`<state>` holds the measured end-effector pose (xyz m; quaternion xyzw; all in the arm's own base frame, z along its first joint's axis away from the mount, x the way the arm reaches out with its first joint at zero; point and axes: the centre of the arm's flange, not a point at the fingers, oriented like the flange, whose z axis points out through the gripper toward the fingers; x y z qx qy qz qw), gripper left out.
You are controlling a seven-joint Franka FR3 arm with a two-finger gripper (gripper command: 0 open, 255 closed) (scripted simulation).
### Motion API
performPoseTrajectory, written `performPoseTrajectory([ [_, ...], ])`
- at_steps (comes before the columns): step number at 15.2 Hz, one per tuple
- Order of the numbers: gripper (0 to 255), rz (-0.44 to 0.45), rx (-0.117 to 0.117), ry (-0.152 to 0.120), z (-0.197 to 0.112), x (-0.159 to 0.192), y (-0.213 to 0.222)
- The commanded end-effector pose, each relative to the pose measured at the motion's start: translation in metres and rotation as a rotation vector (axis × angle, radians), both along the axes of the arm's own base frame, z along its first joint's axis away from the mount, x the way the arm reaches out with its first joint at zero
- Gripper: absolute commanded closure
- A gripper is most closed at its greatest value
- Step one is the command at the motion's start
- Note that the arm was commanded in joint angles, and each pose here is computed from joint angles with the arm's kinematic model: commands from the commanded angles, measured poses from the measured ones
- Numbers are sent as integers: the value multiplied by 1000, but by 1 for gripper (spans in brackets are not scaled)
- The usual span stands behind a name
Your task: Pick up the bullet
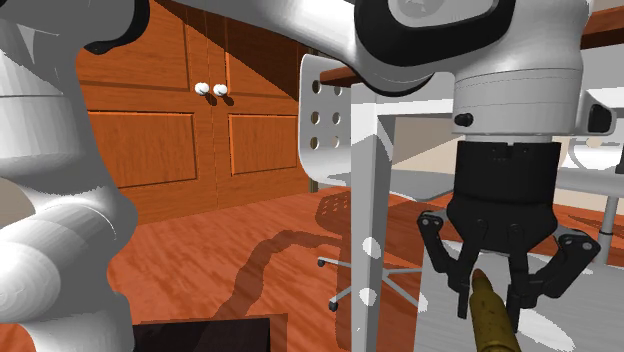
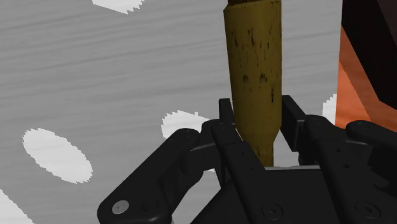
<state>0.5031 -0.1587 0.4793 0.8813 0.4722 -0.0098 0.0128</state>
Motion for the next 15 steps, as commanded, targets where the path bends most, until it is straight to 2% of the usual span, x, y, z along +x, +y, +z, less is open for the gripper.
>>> performPoseTrajectory([
  [1, 255, 0, 0, 0, -1, 0, 0],
  [8, 255, 0, 0, 0, -1, 0, -1],
  [15, 255, 0, 0, 0, 36, 0, -1],
])
